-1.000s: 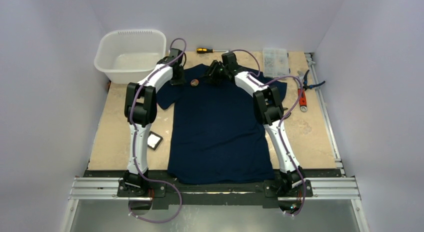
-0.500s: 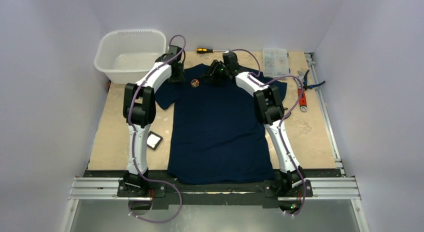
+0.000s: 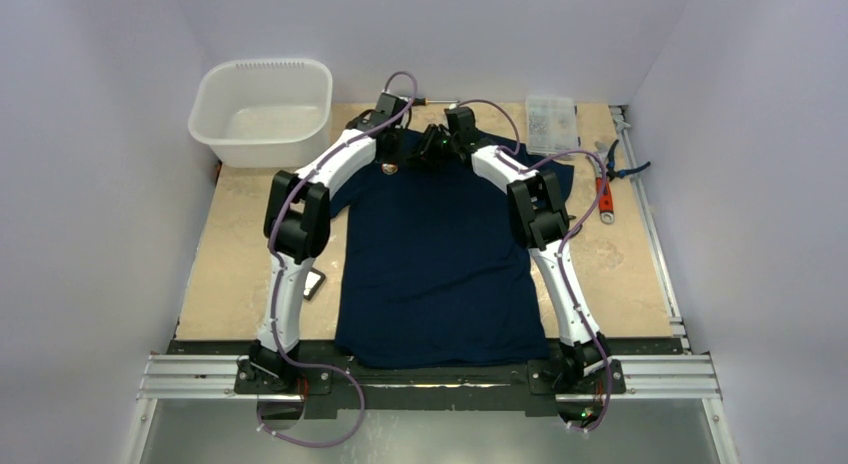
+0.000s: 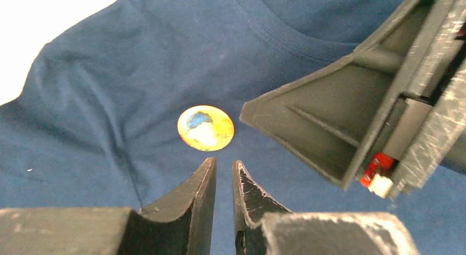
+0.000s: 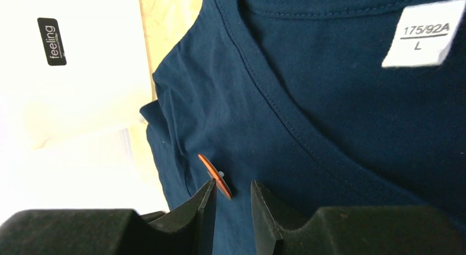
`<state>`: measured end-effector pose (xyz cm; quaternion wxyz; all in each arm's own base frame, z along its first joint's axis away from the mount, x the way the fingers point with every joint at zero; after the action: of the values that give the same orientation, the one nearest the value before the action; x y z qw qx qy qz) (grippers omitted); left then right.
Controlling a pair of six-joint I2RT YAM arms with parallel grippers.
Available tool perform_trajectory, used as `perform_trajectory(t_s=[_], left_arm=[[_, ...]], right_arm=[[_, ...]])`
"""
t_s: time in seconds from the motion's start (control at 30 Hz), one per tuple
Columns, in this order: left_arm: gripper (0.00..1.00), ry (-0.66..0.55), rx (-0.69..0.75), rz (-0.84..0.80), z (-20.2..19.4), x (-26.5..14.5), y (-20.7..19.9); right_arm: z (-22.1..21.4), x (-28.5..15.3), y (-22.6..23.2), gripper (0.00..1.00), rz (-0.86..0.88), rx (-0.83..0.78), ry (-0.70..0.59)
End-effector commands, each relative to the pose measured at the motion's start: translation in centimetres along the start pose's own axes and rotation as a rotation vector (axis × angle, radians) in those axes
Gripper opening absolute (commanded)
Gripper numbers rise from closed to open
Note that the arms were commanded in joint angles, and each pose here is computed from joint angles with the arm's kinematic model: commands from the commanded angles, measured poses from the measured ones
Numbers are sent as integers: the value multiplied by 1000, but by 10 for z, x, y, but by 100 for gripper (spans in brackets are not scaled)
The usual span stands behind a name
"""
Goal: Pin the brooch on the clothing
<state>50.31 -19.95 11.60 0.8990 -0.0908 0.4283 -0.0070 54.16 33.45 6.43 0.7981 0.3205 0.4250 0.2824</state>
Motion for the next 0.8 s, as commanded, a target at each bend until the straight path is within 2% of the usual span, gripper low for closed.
perform_trajectory(t_s=[0.0,0.2,0.47,0.77], left_arm=[[14,7,-4,45,2,20,11],[9,12,-3,103,-2,29,19],[6,6,-24,133,-1,38,33],[6,11,-33,92,6,46,36]], right_arm=[[24,-25,39,31,94,-97,-45],[23,-24,39,26,104,-102,-34],[22,-21,37,14,110,-102,-27],[19,-14,30,11,100,-104,-18]])
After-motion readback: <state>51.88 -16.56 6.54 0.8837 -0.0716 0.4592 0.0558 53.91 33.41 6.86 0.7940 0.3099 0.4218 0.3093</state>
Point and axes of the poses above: each gripper's point midway between its finger pads, its own x axis out along the fingers, its own y axis along the line the jaws close on, z = x × y, the point moved 4 cm from there along -x, back along the fingers, and after that the axes turned 13 degrees about -x, right-handed, at the moved point
